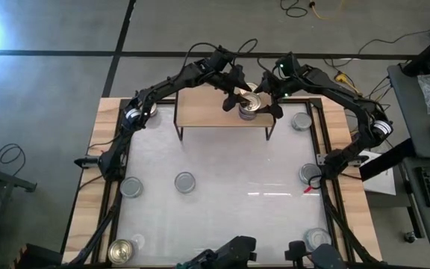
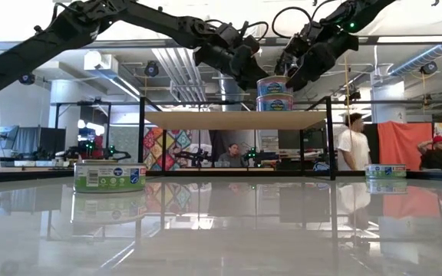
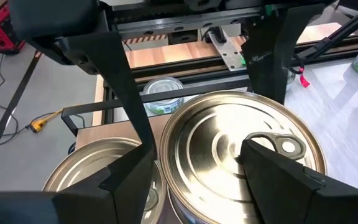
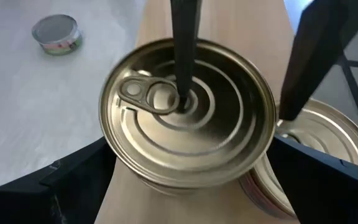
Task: Stack canned seafood by type on shelf
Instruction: Stack the blue-pink tuna can on top of the other blue-pink tuna can on the shelf
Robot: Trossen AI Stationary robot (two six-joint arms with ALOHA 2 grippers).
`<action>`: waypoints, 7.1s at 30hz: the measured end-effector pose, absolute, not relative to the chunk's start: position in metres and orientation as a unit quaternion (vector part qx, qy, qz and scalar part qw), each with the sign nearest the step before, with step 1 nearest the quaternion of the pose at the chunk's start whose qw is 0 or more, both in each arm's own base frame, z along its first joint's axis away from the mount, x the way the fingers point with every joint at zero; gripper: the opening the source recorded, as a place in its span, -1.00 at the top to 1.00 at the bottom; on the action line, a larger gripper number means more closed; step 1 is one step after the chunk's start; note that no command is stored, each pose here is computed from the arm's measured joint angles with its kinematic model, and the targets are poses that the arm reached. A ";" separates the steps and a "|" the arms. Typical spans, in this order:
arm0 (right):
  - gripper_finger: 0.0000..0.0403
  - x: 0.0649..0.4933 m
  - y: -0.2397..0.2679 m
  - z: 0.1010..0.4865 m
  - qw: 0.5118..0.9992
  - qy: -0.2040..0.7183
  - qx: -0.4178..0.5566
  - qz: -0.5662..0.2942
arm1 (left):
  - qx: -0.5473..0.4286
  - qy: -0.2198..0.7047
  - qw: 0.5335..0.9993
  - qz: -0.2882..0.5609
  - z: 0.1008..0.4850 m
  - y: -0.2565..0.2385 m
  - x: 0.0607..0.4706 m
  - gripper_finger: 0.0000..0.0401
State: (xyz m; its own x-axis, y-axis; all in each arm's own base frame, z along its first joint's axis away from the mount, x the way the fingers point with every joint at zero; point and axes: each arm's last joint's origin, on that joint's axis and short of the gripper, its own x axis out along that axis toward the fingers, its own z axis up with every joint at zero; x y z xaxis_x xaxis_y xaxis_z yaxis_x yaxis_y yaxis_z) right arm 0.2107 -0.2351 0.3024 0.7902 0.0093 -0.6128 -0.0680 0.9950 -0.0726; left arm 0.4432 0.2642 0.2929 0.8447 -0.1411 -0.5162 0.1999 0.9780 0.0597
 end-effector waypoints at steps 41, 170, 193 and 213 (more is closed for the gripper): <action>-0.99 0.206 -0.234 0.298 0.931 0.363 -0.049 0.012 | 0.052 0.271 0.958 -0.081 0.319 0.254 0.428 -0.16; -0.99 0.326 0.225 0.252 0.925 0.334 0.015 0.178 | -0.189 0.784 0.589 0.044 0.159 -0.224 0.207 0.62; -0.99 0.376 0.231 0.161 0.950 0.311 0.006 -0.025 | 0.012 0.652 0.753 0.086 0.221 -0.215 0.208 0.62; -0.99 0.452 0.220 0.129 0.939 0.332 0.022 -0.091 | -0.028 0.538 0.842 -0.011 0.163 -0.192 0.220 0.62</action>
State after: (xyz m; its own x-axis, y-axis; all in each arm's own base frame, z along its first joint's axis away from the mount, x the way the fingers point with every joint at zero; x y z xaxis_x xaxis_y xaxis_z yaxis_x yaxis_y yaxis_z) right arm 0.4520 0.2199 0.1286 0.7625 -0.1563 -0.6278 0.1851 0.9825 -0.0198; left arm 0.2196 -0.1922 0.1633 0.4206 -0.0486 -0.9059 -0.0118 0.9982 -0.0590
